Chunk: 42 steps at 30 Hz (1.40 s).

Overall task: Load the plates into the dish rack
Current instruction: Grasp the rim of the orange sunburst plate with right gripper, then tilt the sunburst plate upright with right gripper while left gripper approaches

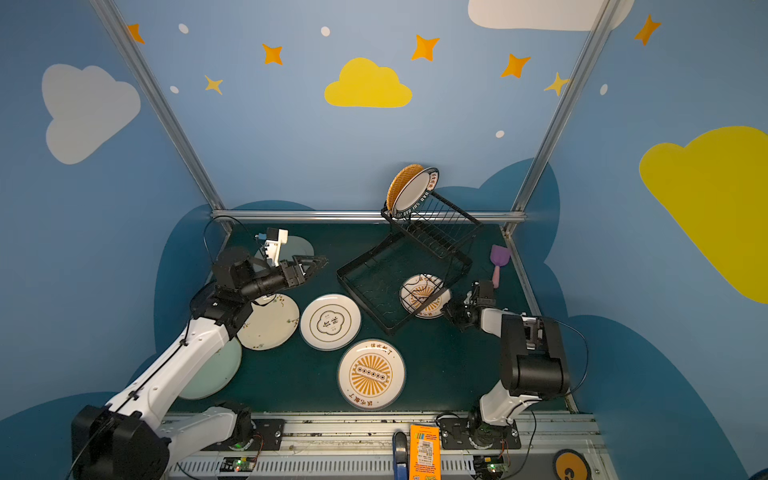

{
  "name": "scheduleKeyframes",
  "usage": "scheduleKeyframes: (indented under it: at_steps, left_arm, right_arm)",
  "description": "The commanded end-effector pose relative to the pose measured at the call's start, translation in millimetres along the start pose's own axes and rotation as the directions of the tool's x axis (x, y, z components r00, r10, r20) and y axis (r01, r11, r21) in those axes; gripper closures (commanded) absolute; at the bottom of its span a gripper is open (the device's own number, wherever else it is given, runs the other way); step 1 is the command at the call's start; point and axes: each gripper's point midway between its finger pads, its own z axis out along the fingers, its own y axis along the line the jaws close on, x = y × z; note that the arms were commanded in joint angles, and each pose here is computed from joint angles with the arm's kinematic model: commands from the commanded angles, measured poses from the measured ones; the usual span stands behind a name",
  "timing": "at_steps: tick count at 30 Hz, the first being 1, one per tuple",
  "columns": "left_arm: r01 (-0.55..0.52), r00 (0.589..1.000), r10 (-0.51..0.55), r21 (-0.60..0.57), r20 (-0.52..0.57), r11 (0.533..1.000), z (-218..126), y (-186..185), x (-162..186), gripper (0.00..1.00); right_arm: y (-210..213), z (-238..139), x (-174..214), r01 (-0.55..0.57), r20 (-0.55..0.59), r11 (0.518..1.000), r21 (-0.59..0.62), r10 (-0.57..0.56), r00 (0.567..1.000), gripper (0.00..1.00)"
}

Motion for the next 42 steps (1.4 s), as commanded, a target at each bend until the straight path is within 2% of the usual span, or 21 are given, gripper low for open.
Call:
scheduleKeyframes:
  at_steps: [1, 22, 32, 37, 42]
  left_arm:
    - [-0.026, 0.999, 0.025, 0.012, 0.027, 1.000, -5, -4, -4, 0.00]
    - [-0.025, 0.999, 0.026, -0.011, 0.037, 1.000, -7, 1, -7, 0.00]
    - [0.007, 0.999, -0.005, -0.042, 0.036, 0.999, -4, 11, -7, 0.00]
    - [0.033, 0.999, -0.031, -0.054, 0.026, 0.998, 0, 17, -6, 0.00]
    - [0.043, 0.999, -0.042, -0.059, 0.016, 0.997, 2, 21, -5, 0.00]
  right_arm:
    - [-41, -14, 7, -0.051, 0.017, 0.988, 0.145, 0.049, 0.999, 1.00]
    - [-55, -95, 26, -0.059, 0.065, 0.994, 0.092, 0.053, 0.996, 1.00]
    - [-23, -134, 46, 0.019, 0.040, 1.000, -0.015, -0.018, 0.999, 1.00]
    - [-6, -151, 54, 0.072, 0.088, 0.993, -0.097, -0.063, 0.994, 1.00]
    - [-4, -170, 58, 0.136, 0.191, 0.984, -0.112, -0.113, 0.975, 1.00]
